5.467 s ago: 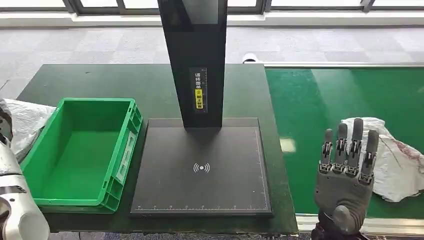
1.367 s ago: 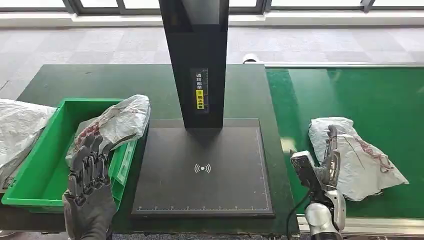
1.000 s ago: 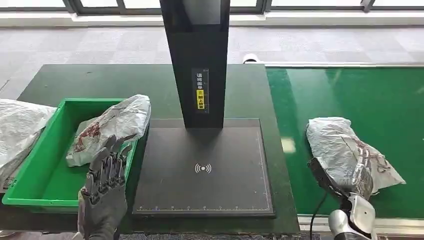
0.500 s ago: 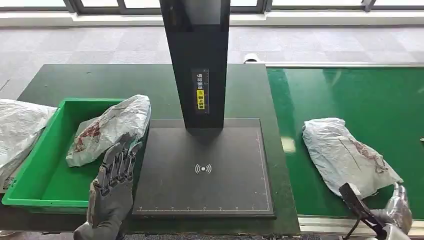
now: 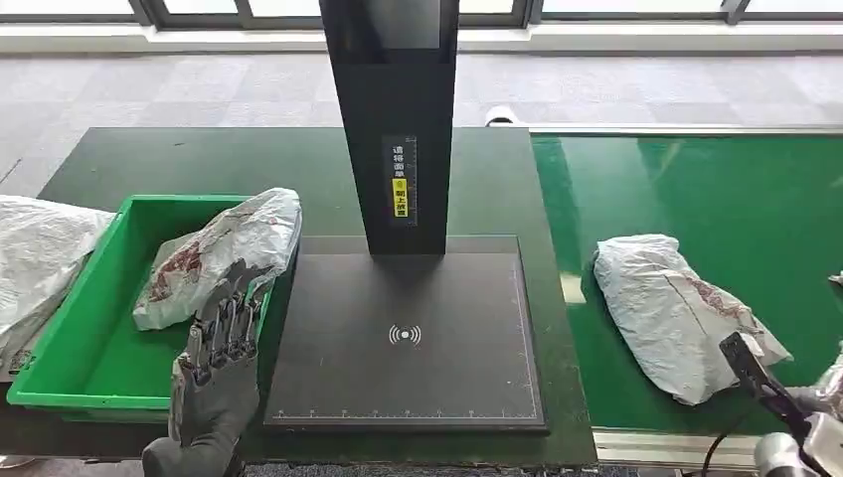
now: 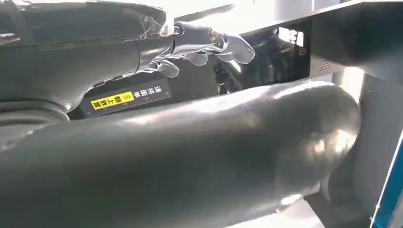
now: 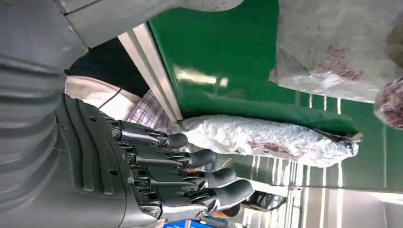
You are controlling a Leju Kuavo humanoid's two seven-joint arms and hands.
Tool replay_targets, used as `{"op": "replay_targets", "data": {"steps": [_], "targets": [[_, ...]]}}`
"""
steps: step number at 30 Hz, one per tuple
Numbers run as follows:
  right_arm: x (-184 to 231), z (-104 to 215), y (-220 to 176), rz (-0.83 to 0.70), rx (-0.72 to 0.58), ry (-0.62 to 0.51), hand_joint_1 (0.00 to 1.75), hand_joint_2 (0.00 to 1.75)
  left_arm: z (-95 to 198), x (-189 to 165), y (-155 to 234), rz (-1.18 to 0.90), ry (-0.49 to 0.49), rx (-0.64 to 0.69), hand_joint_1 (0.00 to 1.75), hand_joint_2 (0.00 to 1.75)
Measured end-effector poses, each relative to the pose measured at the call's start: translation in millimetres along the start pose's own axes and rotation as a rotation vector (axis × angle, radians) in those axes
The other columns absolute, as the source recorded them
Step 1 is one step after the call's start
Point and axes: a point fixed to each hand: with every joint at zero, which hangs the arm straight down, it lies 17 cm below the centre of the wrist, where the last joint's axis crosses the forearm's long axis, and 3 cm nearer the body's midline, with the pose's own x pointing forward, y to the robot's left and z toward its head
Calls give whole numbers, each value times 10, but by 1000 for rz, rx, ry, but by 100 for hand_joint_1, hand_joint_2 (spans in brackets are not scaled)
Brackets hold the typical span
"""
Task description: Moved the parcel from conveyor to table for the left to box.
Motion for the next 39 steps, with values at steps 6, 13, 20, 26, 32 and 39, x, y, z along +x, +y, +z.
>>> {"op": "replay_targets", "data": {"steps": [6,13,20,26,32,39], "targets": [[2,-10,36,-1,14,4,0,175,0,0,0,0,0,0,0,0],[131,11,-4,-3,-43,-12,0,175,15,-17,42,-21,7,17,0,0],[324,131,-40,-37,-117,-58,0,175,55,-29,11,1,18,-5,0,0],[712,252,63,-118,-82,-150,0,175,45,-102,-53,11,24,-43,0,0],[1504,585,293,-282,35,-292,0,175,14,-155,-74,7,24,-51,0,0],[2131,897,563,-315,223,-316,0,175,-25,-189,-4,-33,22,-5,0,0]]}}
